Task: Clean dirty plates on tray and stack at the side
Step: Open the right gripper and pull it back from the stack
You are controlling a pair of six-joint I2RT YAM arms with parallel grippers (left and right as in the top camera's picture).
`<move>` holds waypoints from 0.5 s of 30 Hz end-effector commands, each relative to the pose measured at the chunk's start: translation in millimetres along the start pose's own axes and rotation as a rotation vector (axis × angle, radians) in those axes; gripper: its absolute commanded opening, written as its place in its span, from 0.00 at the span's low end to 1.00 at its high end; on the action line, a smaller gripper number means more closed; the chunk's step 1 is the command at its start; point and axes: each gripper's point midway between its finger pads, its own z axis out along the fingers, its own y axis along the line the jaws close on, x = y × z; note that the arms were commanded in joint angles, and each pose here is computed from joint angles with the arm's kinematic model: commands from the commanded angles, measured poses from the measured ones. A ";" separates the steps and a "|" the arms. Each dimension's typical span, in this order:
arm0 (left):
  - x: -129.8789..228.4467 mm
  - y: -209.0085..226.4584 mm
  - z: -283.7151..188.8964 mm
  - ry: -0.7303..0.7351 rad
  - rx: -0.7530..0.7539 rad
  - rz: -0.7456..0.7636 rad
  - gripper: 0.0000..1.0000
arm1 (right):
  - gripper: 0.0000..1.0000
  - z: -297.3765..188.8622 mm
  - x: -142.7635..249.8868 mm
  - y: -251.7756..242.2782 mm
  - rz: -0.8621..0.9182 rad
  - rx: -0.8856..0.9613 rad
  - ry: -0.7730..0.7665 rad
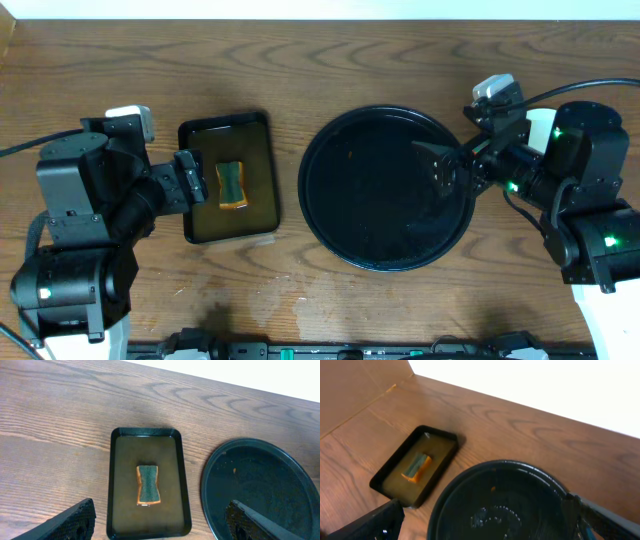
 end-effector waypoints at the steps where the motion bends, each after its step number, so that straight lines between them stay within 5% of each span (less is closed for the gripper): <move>1: -5.8 0.8 -4.9 -0.020 -0.010 0.023 0.85 | 0.99 0.0 5.5 1.4 -0.007 0.002 0.026; 9: -5.7 0.8 -4.9 -0.019 -0.010 0.023 0.86 | 0.99 -8.2 39.9 -1.6 0.042 0.047 0.157; 15: -5.8 0.8 -4.9 -0.020 -0.010 0.023 0.86 | 0.99 -37.3 33.1 -19.5 -0.127 0.235 0.026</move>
